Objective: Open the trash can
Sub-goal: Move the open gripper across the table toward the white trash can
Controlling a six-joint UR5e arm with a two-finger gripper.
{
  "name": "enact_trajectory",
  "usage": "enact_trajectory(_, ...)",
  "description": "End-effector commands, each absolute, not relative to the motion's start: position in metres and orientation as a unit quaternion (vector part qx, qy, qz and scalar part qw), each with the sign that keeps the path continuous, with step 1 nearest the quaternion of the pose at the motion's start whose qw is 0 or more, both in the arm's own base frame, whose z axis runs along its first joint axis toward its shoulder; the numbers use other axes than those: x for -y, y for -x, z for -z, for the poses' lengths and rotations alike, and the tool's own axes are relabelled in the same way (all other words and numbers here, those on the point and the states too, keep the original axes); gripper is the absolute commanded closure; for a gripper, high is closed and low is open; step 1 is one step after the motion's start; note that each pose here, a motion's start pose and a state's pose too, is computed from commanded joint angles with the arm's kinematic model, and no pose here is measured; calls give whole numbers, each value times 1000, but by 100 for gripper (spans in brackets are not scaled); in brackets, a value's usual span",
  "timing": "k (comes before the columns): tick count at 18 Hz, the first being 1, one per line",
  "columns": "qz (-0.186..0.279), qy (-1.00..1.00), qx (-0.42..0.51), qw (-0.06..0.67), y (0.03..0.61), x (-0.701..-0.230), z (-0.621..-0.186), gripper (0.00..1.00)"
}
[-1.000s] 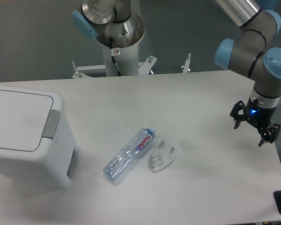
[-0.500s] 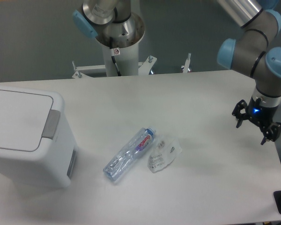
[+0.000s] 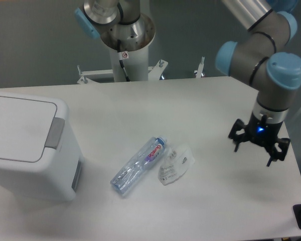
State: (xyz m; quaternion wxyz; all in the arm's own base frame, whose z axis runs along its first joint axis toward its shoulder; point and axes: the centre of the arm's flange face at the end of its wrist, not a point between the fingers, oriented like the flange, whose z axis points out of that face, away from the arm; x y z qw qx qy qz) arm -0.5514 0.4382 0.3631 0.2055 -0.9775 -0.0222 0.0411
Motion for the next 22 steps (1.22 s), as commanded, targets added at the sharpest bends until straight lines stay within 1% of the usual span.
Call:
enact_trajectory(5, -27, 978, 30, 204, 538, -449, -355, 0)
enact_trajectory(6, -18, 978, 40, 202, 534, -450, -349, 0)
enact_trajectory(7, -6, 979, 54, 198, 524, -453, -342, 0)
enact_trajectory(8, 0, 978, 61, 198, 507, -465, -344, 0)
enact_trajectory(12, 15, 974, 97, 204, 457, -497, -371, 0)
enact_trajectory(14, 19, 973, 99, 206, 441, -510, -376, 0)
enact_trajectory(17, 24, 968, 115, 224, 418, -528, -397, 0)
enact_trajectory(22, 44, 953, 166, 250, 393, -534, -423, 0)
